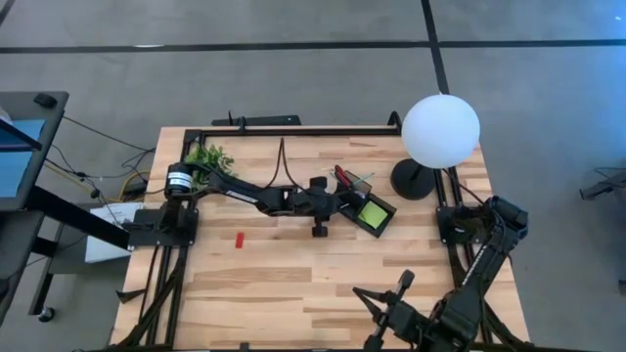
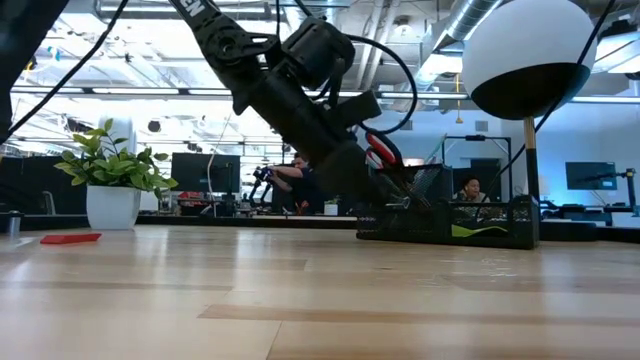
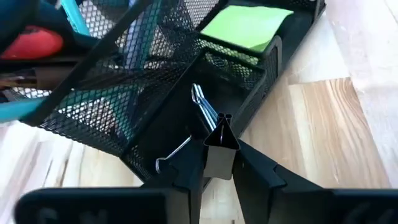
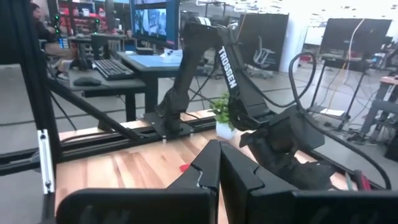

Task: Pick and place office supplies into organizer
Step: Put the black binder clip into the desk organizer, then adjust the desk organizer

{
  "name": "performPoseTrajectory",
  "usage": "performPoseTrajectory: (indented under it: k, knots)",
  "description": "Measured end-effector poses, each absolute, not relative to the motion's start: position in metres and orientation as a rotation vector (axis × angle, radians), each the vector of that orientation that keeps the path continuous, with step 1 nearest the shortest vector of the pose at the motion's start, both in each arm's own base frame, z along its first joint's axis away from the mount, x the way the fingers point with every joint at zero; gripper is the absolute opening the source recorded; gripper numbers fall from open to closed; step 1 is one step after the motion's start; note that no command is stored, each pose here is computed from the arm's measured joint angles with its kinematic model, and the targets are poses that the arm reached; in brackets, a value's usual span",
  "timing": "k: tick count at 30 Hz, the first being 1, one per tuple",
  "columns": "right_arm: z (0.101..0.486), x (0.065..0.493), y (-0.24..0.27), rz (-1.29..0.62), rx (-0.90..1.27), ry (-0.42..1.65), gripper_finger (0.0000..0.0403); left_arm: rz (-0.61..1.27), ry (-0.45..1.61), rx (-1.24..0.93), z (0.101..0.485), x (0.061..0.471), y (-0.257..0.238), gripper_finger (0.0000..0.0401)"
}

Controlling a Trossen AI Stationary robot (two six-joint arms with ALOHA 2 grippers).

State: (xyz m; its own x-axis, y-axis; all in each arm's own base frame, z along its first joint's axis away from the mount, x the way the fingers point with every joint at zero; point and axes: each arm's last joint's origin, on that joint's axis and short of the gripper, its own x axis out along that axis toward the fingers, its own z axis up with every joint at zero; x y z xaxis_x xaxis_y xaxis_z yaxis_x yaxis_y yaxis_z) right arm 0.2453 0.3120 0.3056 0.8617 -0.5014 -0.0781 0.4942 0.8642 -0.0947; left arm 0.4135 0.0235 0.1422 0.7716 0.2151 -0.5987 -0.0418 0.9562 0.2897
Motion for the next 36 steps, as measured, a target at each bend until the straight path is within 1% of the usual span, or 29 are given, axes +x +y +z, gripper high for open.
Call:
performPoseTrajectory:
  k: [4, 8, 15, 23, 29, 32, 36]
  knots:
    - [0.306, 0.244, 0.314, -0.517, -0.055, 0.095, 0.0000, 0.154, 0.670, 0.278, 0.143, 0.414, 0.028, 0.0094]
    - [0.307, 0.245, 0.314, -0.517, -0.048, 0.093, 0.0000, 0.152, 0.662, 0.282, 0.144, 0.414, 0.029, 0.0097]
    - [0.306, 0.245, 0.314, -0.516, -0.048, 0.096, 0.0000, 0.158, 0.629, 0.307, 0.147, 0.416, 0.030, 0.0067]
    - [0.306, 0.245, 0.314, -0.516, -0.049, 0.096, 0.0000, 0.192, 0.671, 0.295, 0.144, 0.413, 0.046, 0.0045]
    - [0.306, 0.245, 0.314, -0.517, -0.059, 0.099, 0.0000, 0.216, 0.668, 0.276, 0.144, 0.412, 0.056, 0.0016]
    - [0.306, 0.245, 0.313, -0.517, -0.069, 0.101, 0.0000, 0.190, 0.651, 0.248, 0.145, 0.412, 0.058, 0.0003]
    - [0.306, 0.245, 0.313, -0.517, -0.071, 0.102, 0.0000, 0.157, 0.625, 0.197, 0.146, 0.413, 0.057, 0.0002]
